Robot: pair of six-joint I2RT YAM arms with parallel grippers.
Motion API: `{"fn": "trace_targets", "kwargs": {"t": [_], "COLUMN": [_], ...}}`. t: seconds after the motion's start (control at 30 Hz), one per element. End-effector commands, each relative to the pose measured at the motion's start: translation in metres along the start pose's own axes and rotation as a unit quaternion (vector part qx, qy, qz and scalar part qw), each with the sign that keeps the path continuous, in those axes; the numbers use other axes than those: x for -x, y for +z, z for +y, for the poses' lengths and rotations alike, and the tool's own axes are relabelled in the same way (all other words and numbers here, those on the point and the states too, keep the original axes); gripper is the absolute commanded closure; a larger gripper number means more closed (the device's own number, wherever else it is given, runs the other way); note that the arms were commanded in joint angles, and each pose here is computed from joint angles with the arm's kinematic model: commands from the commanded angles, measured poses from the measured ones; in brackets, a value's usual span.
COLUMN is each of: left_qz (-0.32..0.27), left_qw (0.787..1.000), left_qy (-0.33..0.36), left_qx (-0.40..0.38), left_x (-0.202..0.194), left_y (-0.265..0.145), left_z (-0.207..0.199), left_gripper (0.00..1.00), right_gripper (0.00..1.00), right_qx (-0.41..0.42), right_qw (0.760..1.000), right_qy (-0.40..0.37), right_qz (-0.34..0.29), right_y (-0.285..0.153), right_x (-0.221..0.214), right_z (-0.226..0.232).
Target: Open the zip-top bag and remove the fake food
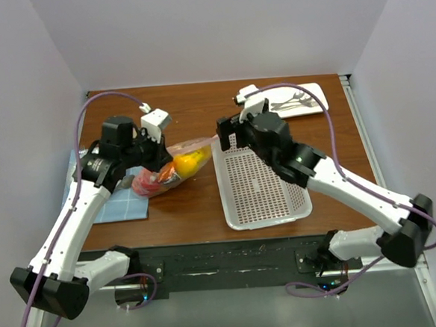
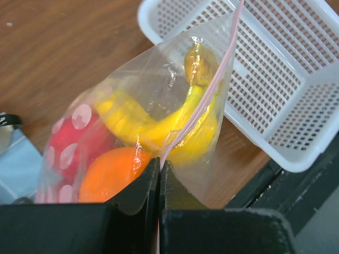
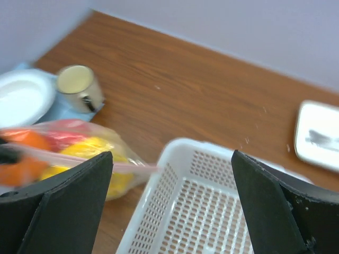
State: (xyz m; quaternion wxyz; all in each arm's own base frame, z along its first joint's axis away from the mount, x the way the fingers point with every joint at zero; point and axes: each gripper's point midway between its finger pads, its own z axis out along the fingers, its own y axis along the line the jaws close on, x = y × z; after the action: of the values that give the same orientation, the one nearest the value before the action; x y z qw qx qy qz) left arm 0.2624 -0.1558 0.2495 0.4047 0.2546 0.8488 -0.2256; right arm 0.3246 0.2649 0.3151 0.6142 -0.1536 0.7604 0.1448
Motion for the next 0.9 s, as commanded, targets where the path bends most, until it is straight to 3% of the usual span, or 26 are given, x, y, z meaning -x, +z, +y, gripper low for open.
{"fn": "trace_targets", "kwargs": {"t": [0.0, 0.1, 0.17, 0.37, 0.87], "left_qz": [0.001, 0.005, 0.002, 0.013, 0.023], "left_qw": [0.996, 0.99, 0.988, 0.983, 0.961], "left_qy": [0.045, 0.084, 0.103, 0.132, 0.202], "left_qx": [-0.073, -0.114, -0.115, -0.13, -0.19], "left_x": [-0.001, 0.002, 0.007, 0.009, 0.021], "left_y": [0.003, -0.004, -0.007, -0.015, -0.041], "left_z": [-0.023, -0.035, -0.035, -0.039, -0.058], "left_gripper": [1.0, 1.0, 1.0, 1.0, 1.0], "right_gripper": [0.01, 0.02, 0.05, 0.13, 0.21], "right_qx": [0.146, 0.195, 0.244, 0.341, 0.353], "right_qw": [0.978, 0.963, 0.95, 0.919, 0.904], "right_qy": [-0.112, -0.158, -0.182, -0.195, -0.239], "right_qz": [-0.094, -0.101, -0.066, -0.033, -0.036], "right_y": [-0.019, -0.024, -0.024, -0.035, -0.007], "right_x": [0.02, 0.033, 0.018, 0.012, -0.008], "right_z": [0.039, 0.056, 0.072, 0.111, 0.138]}}
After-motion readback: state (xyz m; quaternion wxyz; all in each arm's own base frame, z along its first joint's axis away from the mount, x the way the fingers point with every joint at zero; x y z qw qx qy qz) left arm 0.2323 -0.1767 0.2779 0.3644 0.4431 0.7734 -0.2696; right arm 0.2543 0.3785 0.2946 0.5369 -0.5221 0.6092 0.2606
